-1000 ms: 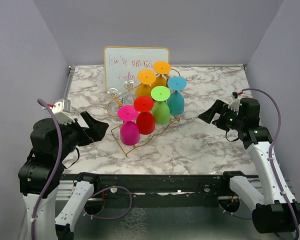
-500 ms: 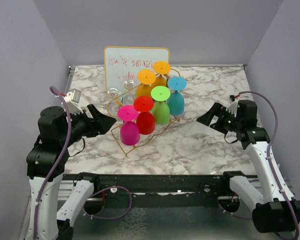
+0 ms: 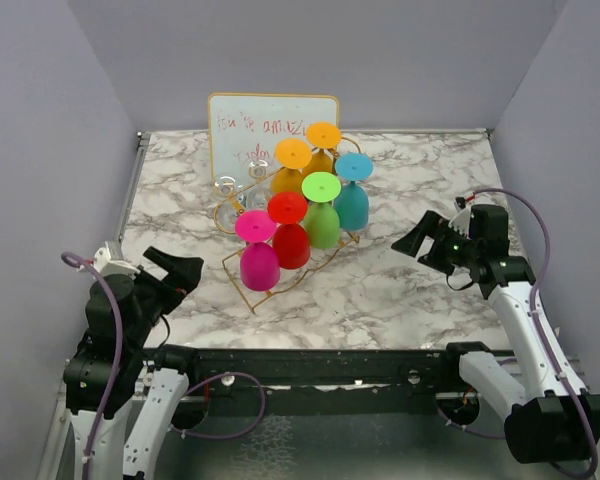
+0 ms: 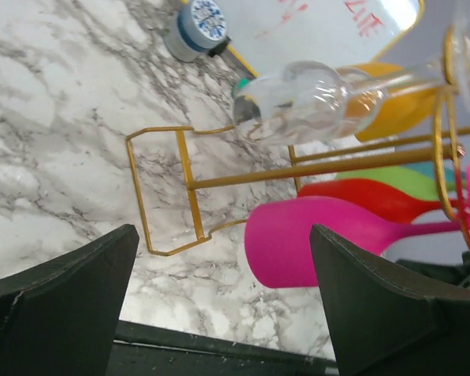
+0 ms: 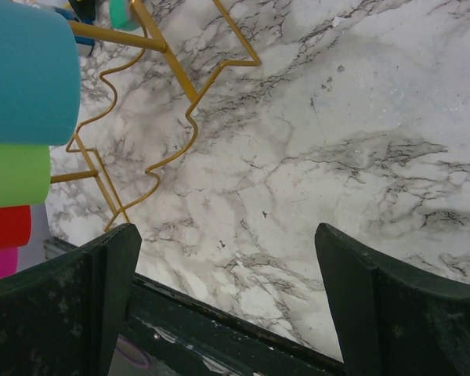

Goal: Take the wine glass off the wine glass rack
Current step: Move the wine rack to the center of the board.

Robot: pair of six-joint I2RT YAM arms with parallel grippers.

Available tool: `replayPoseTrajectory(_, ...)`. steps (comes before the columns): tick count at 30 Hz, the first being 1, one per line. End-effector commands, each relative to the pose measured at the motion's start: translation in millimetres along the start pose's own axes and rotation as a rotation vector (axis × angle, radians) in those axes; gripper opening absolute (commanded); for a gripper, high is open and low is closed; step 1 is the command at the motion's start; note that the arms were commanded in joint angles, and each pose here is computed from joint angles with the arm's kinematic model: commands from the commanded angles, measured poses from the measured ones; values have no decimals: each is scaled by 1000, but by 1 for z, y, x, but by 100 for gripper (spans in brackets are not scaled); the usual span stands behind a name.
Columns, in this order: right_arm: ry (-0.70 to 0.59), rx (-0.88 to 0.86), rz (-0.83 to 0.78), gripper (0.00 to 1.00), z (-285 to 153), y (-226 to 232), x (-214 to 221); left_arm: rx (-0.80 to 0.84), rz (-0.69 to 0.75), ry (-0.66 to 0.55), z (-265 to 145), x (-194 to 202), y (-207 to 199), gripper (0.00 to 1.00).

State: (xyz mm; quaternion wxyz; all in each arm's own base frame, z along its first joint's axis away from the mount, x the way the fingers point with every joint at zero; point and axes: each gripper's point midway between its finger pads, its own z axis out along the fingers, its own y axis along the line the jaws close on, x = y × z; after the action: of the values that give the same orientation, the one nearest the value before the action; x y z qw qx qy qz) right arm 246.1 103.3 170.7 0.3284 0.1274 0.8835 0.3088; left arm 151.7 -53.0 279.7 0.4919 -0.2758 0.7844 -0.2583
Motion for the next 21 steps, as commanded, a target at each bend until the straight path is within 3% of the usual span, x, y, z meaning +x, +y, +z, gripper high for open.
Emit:
replayPoseTrajectory(1,28,54,29,100,2,-11,8,-202,-181,-110,7,-5,42,94)
replayPoseTrajectory(4,28,71,40,100,3,-15,9,-364,-201,-30,15,8,64,99)
replayPoseTrajectory(10,28,105,63,100,4,-22,12,-510,-244,82,35,45,97,99)
replayPoseTrajectory(21,30,118,65,100,3,-25,13,-431,-352,256,80,118,119,99)
